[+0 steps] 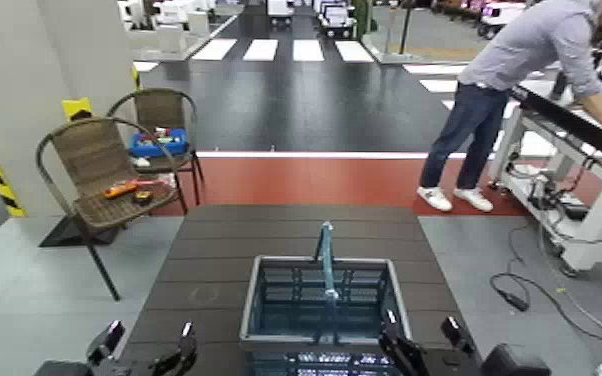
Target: Place the crate on the table.
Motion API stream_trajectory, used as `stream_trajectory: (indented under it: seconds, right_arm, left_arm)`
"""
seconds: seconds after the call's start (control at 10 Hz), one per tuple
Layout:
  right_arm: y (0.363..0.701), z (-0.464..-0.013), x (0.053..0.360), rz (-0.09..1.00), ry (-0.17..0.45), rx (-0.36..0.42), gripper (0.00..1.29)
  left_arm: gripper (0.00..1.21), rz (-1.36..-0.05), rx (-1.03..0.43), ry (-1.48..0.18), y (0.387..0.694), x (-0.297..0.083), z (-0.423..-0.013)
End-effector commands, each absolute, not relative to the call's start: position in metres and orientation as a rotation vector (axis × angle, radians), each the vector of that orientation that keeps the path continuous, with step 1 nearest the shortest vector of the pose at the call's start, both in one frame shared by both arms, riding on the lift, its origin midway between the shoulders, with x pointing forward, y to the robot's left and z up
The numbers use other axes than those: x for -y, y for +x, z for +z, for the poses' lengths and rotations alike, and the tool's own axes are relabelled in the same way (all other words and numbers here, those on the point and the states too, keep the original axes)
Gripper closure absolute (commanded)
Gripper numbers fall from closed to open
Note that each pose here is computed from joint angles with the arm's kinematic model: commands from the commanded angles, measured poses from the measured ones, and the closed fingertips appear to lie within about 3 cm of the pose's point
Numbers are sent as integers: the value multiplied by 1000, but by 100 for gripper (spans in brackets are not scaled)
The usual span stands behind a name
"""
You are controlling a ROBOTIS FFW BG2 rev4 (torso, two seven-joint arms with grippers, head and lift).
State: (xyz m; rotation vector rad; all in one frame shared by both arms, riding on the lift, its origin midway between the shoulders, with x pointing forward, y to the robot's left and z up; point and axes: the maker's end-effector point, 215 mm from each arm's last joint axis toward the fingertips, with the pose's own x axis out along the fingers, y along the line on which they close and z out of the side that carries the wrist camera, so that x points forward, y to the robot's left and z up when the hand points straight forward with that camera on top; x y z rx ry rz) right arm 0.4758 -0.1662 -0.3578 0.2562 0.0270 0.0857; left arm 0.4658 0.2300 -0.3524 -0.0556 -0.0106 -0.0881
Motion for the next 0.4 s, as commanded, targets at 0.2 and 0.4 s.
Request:
stream_trajectory:
  seconds: [0.2,0.4]
  right_arm:
    - [476,-358,167,85,257,-28,15]
    - [476,-358,167,85,257,-28,15]
  left_arm:
    - [12,-91,20,-45,467,-230,-350]
    - [12,-93,18,-41,467,-229,-351]
